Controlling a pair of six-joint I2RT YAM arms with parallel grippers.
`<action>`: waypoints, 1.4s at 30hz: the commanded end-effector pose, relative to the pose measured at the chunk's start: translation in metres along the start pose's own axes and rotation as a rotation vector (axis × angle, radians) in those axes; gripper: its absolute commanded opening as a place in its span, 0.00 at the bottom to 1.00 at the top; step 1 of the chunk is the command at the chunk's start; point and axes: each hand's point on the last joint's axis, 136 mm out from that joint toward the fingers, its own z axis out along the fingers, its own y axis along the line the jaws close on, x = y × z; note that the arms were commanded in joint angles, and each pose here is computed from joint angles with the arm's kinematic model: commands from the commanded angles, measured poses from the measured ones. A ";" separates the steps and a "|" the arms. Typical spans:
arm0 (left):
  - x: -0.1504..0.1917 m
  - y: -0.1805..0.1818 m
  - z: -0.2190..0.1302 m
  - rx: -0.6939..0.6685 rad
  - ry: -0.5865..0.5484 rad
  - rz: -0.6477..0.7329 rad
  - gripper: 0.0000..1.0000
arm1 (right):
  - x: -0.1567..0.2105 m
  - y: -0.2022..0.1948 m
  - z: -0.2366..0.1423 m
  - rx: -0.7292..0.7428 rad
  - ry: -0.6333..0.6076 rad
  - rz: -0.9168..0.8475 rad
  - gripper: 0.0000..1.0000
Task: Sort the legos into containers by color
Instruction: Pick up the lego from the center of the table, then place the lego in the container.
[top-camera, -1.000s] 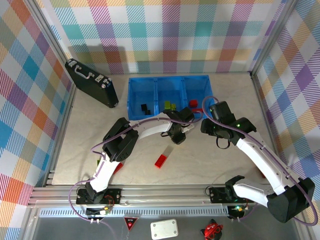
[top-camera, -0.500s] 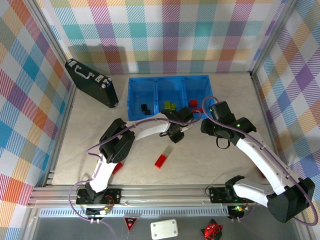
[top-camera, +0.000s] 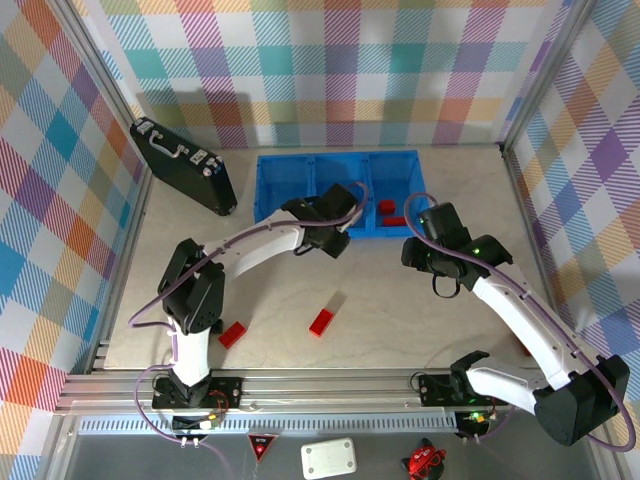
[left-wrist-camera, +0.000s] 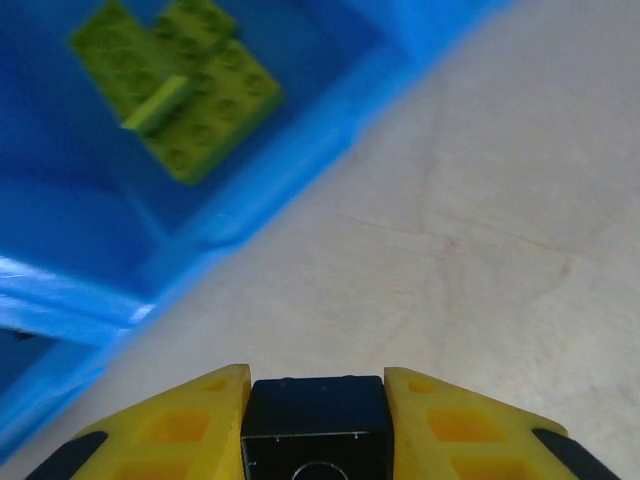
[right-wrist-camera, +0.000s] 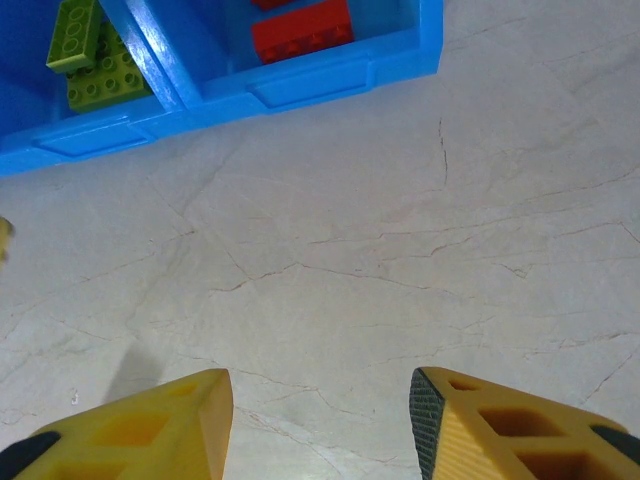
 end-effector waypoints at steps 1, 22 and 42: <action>-0.006 0.026 -0.017 -0.042 -0.036 -0.123 0.31 | 0.002 -0.005 0.002 0.014 -0.001 0.017 0.52; 0.002 0.161 -0.019 -0.311 -0.039 -0.538 0.32 | 0.007 -0.006 0.005 0.015 0.014 0.026 0.52; 0.016 0.201 0.046 -0.465 0.048 -0.570 0.33 | 0.010 -0.011 0.004 0.036 0.019 0.010 0.52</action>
